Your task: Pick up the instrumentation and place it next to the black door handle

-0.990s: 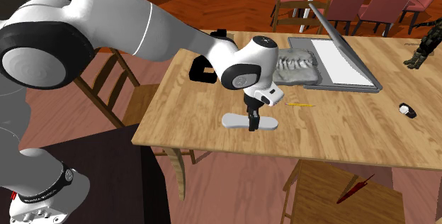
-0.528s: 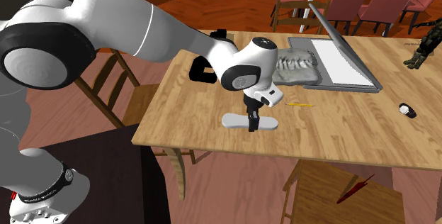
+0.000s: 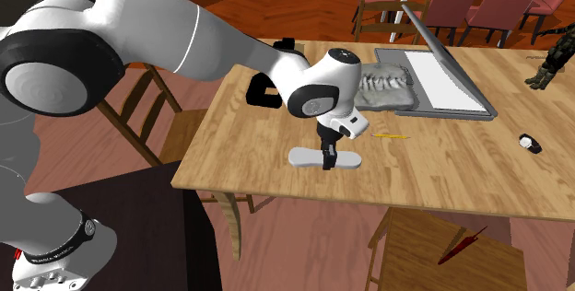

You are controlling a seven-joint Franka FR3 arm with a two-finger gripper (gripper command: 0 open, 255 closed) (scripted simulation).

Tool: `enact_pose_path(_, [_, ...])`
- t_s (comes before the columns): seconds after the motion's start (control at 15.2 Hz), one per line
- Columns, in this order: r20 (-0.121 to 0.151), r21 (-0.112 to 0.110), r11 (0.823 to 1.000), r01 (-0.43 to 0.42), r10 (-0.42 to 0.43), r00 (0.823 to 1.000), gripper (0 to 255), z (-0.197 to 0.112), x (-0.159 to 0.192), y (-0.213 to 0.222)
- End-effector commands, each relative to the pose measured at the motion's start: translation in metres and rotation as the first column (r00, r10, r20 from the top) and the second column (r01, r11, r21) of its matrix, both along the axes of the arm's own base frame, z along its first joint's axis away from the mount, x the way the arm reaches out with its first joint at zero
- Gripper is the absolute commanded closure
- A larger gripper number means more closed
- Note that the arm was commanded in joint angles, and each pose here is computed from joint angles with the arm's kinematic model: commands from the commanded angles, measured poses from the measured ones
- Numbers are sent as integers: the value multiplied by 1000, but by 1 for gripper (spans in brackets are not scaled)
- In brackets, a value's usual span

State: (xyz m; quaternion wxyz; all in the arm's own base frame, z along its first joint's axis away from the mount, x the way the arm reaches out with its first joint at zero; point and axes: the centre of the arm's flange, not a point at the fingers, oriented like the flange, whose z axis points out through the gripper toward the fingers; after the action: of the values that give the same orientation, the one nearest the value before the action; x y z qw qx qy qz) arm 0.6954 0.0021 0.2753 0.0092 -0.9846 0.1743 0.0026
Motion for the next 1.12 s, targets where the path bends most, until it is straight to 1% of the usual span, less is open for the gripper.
enact_pose_path(0.0, [0,0,1000,0,0,1000,255,0,0,0])
enact_pose_path(0.07, [0,0,1000,0,0,1000,255,0,0,0])
enact_pose_path(1.06, [0,0,1000,0,0,1000,255,79,0,0])
